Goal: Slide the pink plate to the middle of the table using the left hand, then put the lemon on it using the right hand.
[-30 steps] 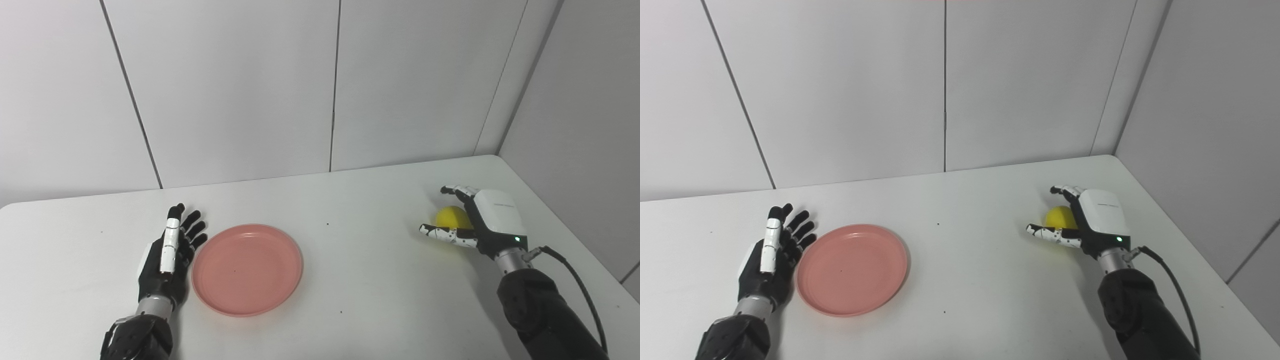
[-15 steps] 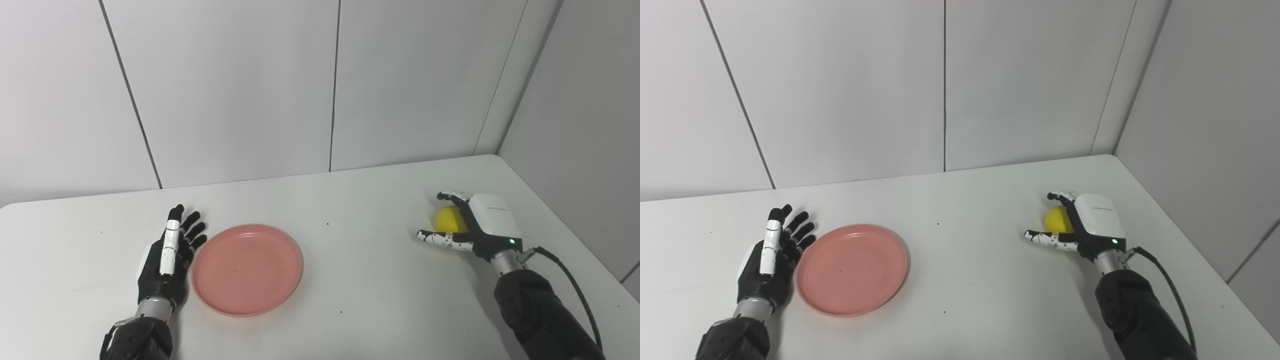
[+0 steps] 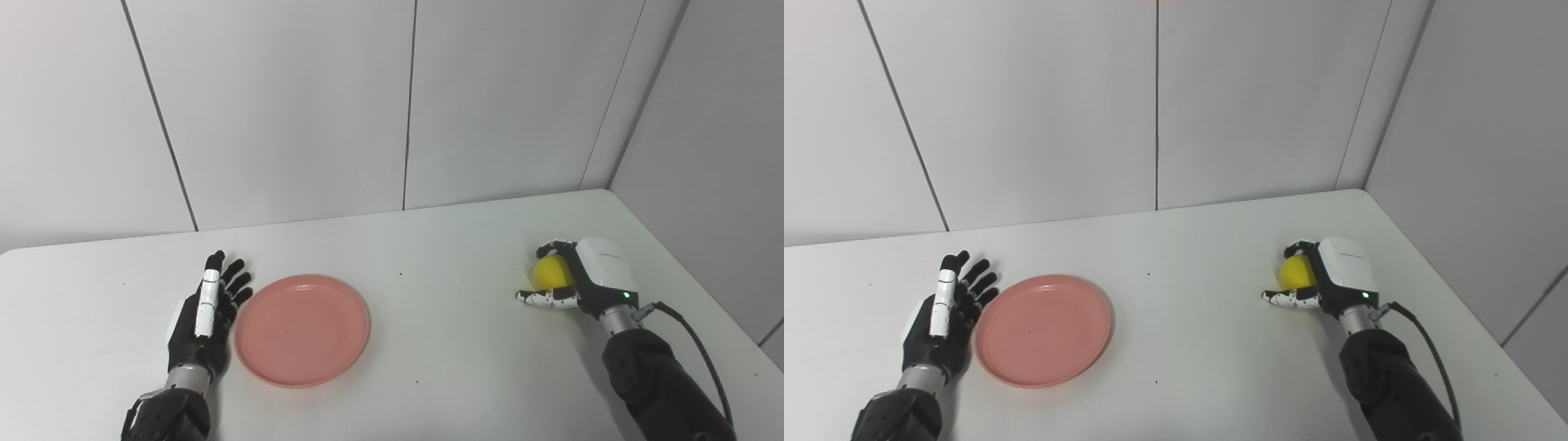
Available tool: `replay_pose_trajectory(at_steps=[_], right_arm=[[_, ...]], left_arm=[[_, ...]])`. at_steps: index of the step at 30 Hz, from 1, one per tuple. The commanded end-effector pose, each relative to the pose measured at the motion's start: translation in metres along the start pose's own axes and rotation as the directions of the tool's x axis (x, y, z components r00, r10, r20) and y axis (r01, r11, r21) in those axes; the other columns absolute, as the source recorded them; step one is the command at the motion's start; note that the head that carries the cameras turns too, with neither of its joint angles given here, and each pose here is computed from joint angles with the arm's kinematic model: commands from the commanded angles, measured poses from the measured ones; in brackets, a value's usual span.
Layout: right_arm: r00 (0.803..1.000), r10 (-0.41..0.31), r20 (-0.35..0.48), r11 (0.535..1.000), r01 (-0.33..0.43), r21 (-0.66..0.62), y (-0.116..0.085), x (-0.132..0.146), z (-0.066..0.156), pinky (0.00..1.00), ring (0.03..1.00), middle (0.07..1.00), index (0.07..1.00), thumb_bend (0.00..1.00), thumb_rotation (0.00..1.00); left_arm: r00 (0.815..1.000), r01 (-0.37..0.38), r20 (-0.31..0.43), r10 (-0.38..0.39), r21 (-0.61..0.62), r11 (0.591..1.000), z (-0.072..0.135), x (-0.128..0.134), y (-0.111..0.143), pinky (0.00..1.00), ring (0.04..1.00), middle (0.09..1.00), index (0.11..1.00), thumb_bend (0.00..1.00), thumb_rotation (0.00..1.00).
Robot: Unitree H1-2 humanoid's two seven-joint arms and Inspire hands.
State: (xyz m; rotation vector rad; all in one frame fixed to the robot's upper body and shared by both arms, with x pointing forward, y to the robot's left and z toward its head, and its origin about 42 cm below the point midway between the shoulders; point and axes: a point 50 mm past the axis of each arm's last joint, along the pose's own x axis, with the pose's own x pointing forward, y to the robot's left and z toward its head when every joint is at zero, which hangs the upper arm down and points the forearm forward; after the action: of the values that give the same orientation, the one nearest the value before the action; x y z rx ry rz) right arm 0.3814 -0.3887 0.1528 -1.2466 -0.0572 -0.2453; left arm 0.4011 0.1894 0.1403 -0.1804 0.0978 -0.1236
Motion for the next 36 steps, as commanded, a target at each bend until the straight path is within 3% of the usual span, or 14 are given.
replay_pose_trajectory(at_steps=[1, 3, 9, 13, 22, 36], right_arm=[[0.999, -0.009, -0.031, 0.999, 0.007, -0.039, -0.007, 0.008, -0.012, 0.21, 0.271, 0.357, 0.484, 0.52, 0.16], [0.999, -0.01, -0.032, 0.999, 0.009, -0.041, -0.005, 0.008, -0.015, 0.2, 0.25, 0.326, 0.477, 0.52, 0.16], [0.999, 0.0, -0.047, 1.0, -0.001, -0.015, -0.006, 0.007, -0.014, 0.24, 0.298, 0.37, 0.482, 0.51, 0.16], [0.999, -0.008, -0.033, 1.0, 0.008, -0.005, -0.006, 0.006, -0.014, 0.2, 0.252, 0.329, 0.478, 0.51, 0.16], [1.0, 0.001, -0.029, 1.0, -0.001, -0.001, -0.012, 0.007, -0.01, 0.21, 0.269, 0.352, 0.483, 0.51, 0.16], [0.988, -0.079, 0.131, 0.997, 0.08, -0.004, -0.045, 0.01, 0.021, 0.16, 0.214, 0.294, 0.478, 0.52, 0.15]], left_arm=[[0.99, -0.031, -0.134, 0.031, 0.003, 1.0, -0.027, -0.009, 0.008, 0.93, 0.905, 0.924, 1.0, 0.74, 0.88], [0.99, -0.033, -0.135, 0.033, 0.001, 0.999, -0.027, -0.008, 0.009, 0.93, 0.905, 0.923, 1.0, 0.73, 0.88], [0.99, -0.03, -0.135, 0.029, -0.009, 1.0, -0.028, -0.009, 0.009, 0.92, 0.905, 0.923, 1.0, 0.73, 0.87], [0.99, -0.031, -0.136, 0.029, -0.013, 0.999, -0.029, -0.009, 0.008, 0.9, 0.906, 0.928, 1.0, 0.73, 0.86], [0.99, -0.028, -0.137, 0.024, -0.027, 0.999, -0.03, -0.01, 0.007, 0.91, 0.905, 0.928, 1.0, 0.74, 0.85], [0.991, -0.024, -0.136, 0.019, -0.037, 0.999, -0.034, -0.012, -0.009, 0.92, 0.899, 0.921, 1.0, 0.71, 0.87]])
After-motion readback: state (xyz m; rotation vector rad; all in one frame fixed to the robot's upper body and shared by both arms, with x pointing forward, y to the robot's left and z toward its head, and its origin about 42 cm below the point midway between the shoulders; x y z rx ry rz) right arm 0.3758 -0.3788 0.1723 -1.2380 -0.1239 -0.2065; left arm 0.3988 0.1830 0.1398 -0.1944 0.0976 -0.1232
